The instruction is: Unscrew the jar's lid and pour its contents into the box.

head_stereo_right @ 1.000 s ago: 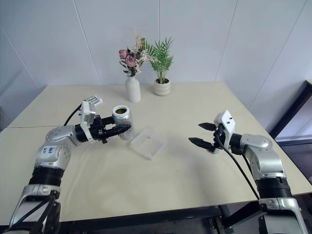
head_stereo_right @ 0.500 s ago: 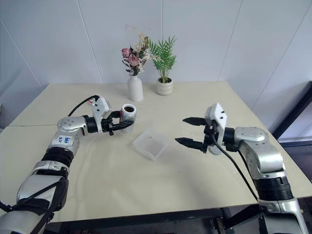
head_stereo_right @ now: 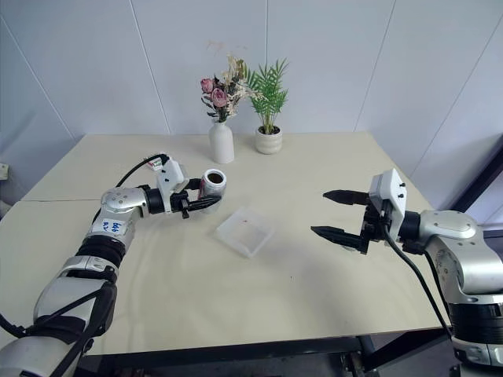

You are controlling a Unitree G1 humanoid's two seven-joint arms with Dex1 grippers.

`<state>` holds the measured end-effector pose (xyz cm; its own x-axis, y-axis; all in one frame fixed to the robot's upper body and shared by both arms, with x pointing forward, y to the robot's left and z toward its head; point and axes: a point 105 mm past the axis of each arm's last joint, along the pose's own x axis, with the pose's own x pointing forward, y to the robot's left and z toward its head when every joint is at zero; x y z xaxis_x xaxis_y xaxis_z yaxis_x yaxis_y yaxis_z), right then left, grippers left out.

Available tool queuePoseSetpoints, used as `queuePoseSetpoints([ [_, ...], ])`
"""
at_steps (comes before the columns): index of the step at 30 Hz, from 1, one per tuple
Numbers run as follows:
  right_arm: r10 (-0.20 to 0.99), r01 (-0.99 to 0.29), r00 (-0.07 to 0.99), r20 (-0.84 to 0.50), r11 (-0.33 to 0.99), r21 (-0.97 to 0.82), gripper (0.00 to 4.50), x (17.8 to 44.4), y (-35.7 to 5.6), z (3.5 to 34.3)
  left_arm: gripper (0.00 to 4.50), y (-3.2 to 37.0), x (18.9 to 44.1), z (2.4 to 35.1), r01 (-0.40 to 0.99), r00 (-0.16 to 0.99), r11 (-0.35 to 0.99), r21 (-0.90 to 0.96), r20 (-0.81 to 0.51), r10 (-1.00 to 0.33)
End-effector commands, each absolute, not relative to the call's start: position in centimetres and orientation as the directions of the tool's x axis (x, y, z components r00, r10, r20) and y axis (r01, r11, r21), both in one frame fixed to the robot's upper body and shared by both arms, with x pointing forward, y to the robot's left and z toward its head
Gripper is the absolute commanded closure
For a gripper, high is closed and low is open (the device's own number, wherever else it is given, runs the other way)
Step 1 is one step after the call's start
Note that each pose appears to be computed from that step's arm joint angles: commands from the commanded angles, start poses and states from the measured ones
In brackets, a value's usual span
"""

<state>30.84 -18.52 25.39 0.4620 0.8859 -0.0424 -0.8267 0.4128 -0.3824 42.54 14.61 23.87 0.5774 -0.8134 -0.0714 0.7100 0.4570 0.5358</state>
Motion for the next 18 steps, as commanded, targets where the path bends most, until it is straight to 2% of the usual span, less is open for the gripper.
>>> queuePoseSetpoints([
  [1, 0.862, -0.778, 0.507, -0.021, 0.447, -0.441, 0.04, 29.8, -20.4, 27.1, 2.47, 14.4, 42.5, 25.6, 0.684, 0.571, 0.445, 0.578, -0.046, -0.820],
  [9, 0.857, -0.776, 0.514, -0.017, 0.457, -0.435, 0.04, 29.6, -20.2, 26.6, 2.47, 14.1, 42.7, 25.4, 0.676, 0.577, 0.427, 0.600, -0.070, -0.814],
  [12, 0.858, -0.778, 0.514, -0.008, 0.462, -0.426, 0.04, 29.7, -19.9, 26.4, 2.47, 13.8, 42.8, 25.3, 0.623, 0.599, 0.385, 0.681, -0.099, -0.795],
  [14, 0.855, -0.776, 0.518, -0.001, 0.470, -0.422, 0.04, 29.7, -19.9, 26.3, 2.47, 13.6, 43.0, 26.0, 0.546, 0.628, 0.368, 0.752, -0.078, -0.774],
  [18, 0.847, -0.773, 0.531, 0.016, 0.492, -0.401, 0.04, 29.8, -19.9, 26.0, 2.47, 11.9, 43.5, 28.9, 0.190, 0.712, 0.131, 0.973, -0.044, -0.701],
])
